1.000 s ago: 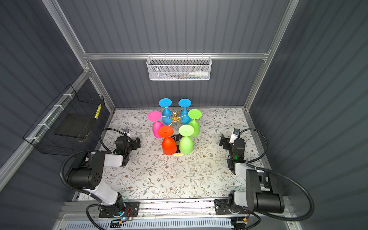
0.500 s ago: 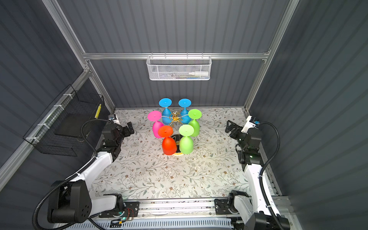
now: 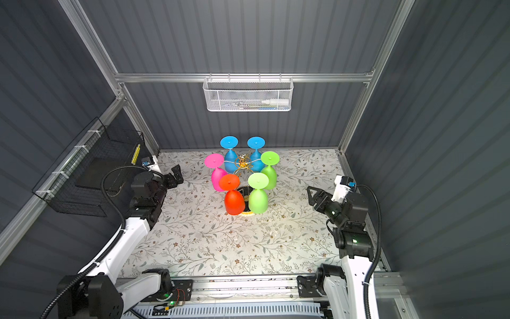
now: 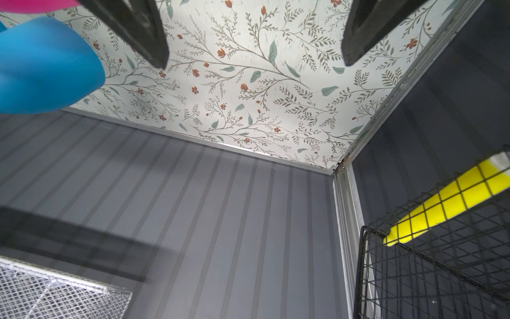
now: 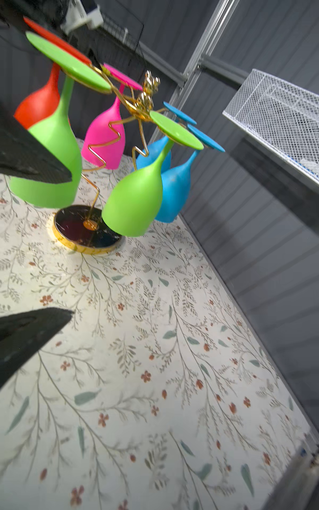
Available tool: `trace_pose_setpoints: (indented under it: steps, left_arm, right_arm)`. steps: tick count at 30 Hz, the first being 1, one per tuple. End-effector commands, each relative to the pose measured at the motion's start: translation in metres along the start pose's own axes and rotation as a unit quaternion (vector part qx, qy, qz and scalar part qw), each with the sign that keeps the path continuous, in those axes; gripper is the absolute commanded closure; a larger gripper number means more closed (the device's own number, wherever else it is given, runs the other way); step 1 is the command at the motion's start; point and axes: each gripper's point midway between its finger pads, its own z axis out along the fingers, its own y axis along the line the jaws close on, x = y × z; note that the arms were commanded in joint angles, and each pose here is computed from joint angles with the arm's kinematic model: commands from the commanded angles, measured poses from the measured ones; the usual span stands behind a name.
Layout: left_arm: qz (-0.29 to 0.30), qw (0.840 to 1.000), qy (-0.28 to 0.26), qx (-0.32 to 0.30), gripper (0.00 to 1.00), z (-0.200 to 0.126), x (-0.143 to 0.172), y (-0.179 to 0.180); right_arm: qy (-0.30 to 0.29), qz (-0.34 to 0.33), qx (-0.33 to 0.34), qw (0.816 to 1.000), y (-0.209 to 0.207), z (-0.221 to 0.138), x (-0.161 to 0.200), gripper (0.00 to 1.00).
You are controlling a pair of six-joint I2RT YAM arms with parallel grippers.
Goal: Take the wine glass off the wine glass rack
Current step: Pick up the wine glass from the wine glass rack.
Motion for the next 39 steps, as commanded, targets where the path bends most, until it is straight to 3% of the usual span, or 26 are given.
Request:
trace_pose_setpoints:
  steps: [1,4,8,20,39]
  left_arm:
    - [-0.008,1.0,-0.003,0.016,0.01,-0.006,-0.013,-0.006]
    - [-0.007,1.0,-0.007,0.022,0.01,-0.009,-0.017,-0.008]
    - [-0.011,0.999,-0.011,0.033,0.01,-0.013,-0.022,-0.012]
    - [-0.012,0.997,-0.015,0.071,0.01,-0.022,-0.029,-0.026]
    - [-0.011,0.996,-0.002,0.094,0.01,-0.022,-0.026,-0.034]
  right_arm:
    - [0.043,0.017,-0.062,0.997,0.034,-0.013,0.014,0.26]
    - [0.06,0.019,-0.103,0.993,0.057,-0.019,0.018,0.14]
    - [0.077,0.039,-0.145,0.986,0.079,-0.017,0.024,0.13]
    - [0.155,0.091,-0.193,0.965,0.135,0.016,0.04,0.26]
    - [0.166,0.126,-0.208,0.956,0.167,0.067,0.032,0.53]
